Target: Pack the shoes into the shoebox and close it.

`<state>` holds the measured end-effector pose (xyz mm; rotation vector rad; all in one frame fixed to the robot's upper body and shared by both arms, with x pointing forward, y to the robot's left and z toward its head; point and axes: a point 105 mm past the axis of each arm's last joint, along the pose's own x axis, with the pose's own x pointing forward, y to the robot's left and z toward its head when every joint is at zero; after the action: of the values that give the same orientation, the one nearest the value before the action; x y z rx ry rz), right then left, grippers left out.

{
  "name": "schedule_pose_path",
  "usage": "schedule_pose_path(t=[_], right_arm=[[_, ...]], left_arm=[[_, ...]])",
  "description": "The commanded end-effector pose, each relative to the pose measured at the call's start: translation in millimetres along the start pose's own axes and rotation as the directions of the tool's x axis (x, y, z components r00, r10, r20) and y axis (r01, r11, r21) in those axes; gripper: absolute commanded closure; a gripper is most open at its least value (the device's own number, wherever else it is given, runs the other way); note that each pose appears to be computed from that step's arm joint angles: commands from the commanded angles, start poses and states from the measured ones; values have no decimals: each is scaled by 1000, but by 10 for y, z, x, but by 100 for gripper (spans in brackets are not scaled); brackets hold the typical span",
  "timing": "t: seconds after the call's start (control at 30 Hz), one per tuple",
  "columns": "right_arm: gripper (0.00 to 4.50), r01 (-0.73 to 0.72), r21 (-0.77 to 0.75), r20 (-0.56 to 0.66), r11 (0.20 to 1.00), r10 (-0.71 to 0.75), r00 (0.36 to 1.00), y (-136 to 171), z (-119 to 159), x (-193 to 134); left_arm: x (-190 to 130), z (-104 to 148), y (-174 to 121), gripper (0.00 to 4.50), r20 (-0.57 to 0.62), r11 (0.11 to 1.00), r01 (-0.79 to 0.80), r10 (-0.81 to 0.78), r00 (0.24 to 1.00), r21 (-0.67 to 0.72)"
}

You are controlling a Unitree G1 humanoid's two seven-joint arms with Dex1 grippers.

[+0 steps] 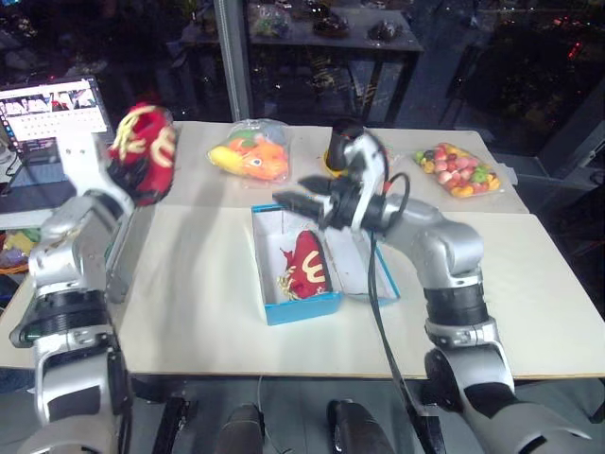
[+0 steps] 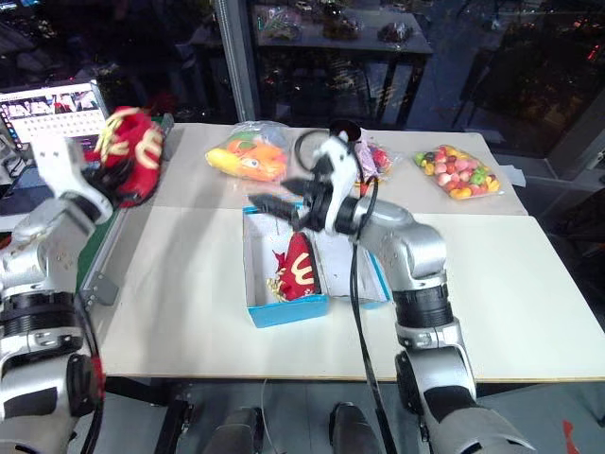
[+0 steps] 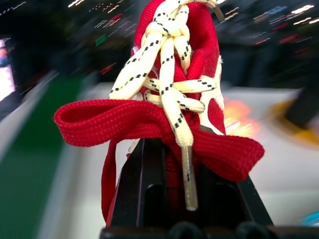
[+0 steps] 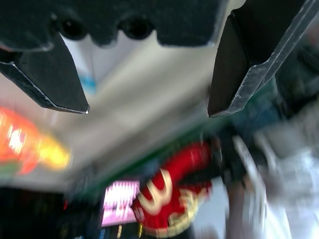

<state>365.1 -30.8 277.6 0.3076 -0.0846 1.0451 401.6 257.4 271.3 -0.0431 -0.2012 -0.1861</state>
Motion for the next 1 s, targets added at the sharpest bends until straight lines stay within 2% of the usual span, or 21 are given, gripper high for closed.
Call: schedule_pose_path(t=[0.03,0.17,0.27,0.43,0.6,0.77,0.8,0.83,0.97,1.0], right_arm=[[0,21,232,211,972,-71,975,-118,466,-37],[0,18,314,232,949,-96,968,-133,550,-32],[0,82,288,147,954,-129,981,-161,416,-7],[0,110,339,134,934,-163,977,-211,351,-30],[0,143,349,137,926,-201,970,-279,360,-84],[0,160,366,157,917,-230,960,-333,403,-119],[51,159,369,166,916,-233,958,-341,419,-126],[72,155,378,185,913,-239,953,-351,457,-131],[206,153,392,214,907,-252,944,-367,523,-136],[243,155,391,216,907,-254,943,-367,531,-135]], left_arm=[[135,338,-727,381,93,977,210,-205,974,-44],[200,367,-1158,381,103,939,329,-319,942,-98],[229,372,-1419,381,112,908,399,-387,915,-130],[247,470,-1838,381,142,841,520,-502,853,-148],[250,474,-2058,381,150,802,572,-552,820,-171],[224,477,-2139,381,153,784,594,-575,804,-177],[225,456,-2130,388,144,787,590,-572,807,-178],[227,415,-2109,388,126,795,582,-568,813,-170],[216,363,-2072,388,106,803,569,-560,822,-175],[212,362,-2063,353,108,806,564,-554,826,-182]])
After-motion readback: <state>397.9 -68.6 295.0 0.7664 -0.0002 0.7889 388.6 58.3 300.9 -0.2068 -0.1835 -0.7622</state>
